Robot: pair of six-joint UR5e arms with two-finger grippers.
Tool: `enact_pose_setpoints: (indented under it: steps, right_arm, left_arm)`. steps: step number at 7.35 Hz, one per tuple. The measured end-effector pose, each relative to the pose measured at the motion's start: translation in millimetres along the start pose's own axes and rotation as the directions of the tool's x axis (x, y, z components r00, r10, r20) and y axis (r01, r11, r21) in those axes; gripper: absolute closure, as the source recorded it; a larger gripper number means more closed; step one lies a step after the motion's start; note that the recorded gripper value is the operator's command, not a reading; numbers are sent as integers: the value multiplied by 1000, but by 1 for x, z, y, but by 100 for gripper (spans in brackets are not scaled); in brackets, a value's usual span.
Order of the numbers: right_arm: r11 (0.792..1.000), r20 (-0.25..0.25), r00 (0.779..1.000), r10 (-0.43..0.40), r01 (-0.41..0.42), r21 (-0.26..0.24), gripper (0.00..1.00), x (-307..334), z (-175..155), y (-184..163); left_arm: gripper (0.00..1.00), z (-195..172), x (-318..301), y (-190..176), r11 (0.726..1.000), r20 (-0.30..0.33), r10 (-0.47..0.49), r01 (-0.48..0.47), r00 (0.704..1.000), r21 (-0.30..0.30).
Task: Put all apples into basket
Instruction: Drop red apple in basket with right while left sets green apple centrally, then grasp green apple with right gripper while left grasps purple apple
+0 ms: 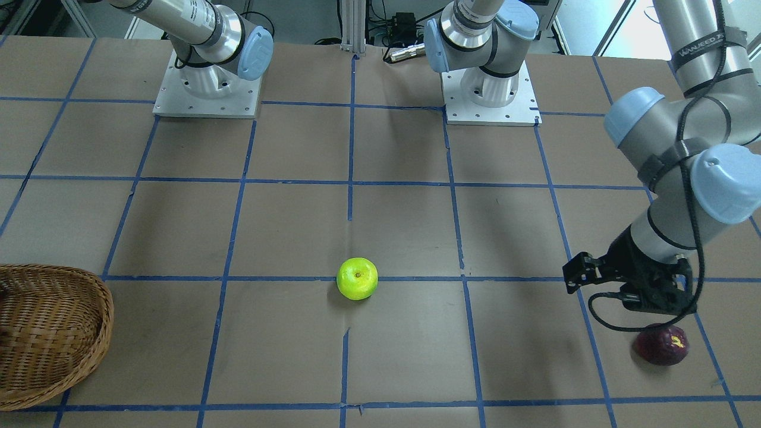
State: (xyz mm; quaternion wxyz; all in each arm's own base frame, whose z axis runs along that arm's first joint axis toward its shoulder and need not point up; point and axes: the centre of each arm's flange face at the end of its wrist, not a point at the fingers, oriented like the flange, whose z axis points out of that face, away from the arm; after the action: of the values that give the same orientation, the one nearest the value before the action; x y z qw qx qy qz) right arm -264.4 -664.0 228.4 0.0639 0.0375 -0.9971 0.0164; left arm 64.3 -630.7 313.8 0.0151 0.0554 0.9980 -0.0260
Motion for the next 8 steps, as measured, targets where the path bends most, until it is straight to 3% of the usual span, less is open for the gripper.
enact_pose_setpoints:
  steps: [1, 3, 6, 8]
  right_arm:
    - [1000, 3, 1000, -2, 2, -4, 0, -2, -9, 2]
    - [999, 39, 999, -22, 23, -34, 0, -34, -61, 7]
    - [994, 90, 993, -73, 79, -71, 0, -183, -163, 9]
    - [994, 160, 985, -61, 74, -78, 0, -296, -187, 10]
  left_arm:
    - [0, 8, -40, -2, 1000, 36, 17, -16, 999, -20]
    - [0, 18, -95, -24, 998, 67, 55, -54, 996, -24]
    - [0, 61, -133, -50, 993, 50, 104, -101, 993, -58]
    - [0, 97, -142, -53, 979, 31, 179, -175, 983, -102]
